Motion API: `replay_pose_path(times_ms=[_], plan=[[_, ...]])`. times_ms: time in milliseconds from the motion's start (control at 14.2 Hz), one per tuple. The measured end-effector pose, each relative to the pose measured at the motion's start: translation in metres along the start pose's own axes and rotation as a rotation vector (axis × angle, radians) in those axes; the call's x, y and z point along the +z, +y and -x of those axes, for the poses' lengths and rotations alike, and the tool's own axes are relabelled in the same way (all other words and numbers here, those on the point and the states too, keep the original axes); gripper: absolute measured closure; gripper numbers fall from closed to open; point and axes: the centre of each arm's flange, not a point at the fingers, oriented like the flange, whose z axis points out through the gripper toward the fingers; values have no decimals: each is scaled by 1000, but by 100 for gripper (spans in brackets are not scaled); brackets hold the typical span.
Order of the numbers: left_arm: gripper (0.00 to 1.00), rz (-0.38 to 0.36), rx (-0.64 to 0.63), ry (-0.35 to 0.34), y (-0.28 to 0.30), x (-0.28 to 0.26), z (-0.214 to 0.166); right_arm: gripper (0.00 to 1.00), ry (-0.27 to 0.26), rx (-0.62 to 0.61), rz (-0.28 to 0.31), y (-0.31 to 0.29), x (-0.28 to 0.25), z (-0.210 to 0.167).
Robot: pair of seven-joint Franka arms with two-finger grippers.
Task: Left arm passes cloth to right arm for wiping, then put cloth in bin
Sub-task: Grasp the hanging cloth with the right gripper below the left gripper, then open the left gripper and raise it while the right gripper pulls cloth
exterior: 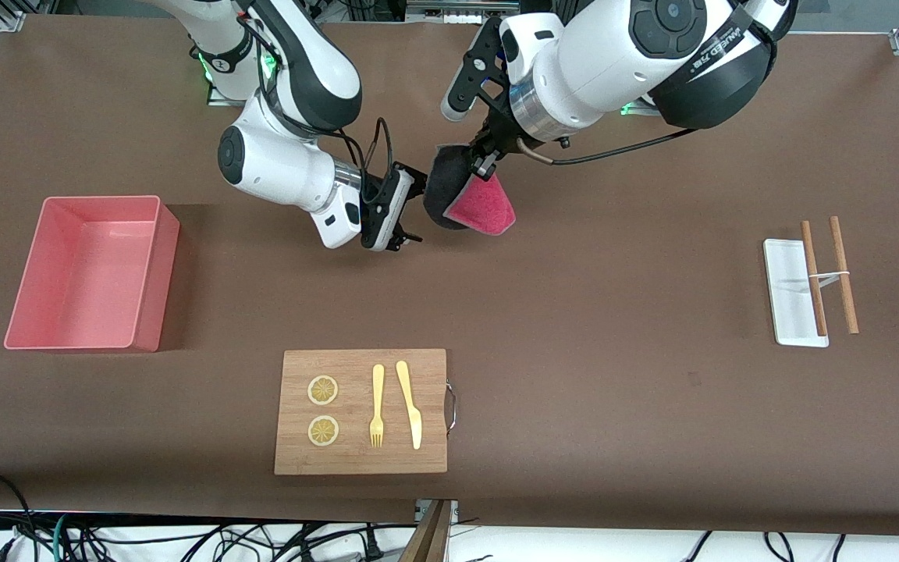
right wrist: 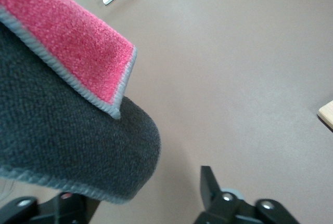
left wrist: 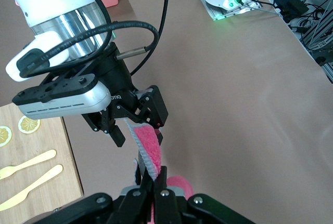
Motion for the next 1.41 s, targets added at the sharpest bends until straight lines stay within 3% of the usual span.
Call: replay_pose_path(times_ms=[282,423,564,917,988,1411], plan=[[97,1,0,-1,0,0,0,70,13,4,11,1,-6,-7],[97,1,0,-1,0,0,0,76,15,3,14,1,-7,-9],[97,1,0,-1,0,0,0,95,5,-8,25,3,-8,-9],[97,-4,0,-2,2,-3,-2,98,-14,-12,55,22,-28,-9],[93,-5,1,-3,3,-4,-3,98,-21,-9,56,27,-34,-7],[35,-8,3,-6,6,-9,-6,98,-120,-14,62,62,-75,4]])
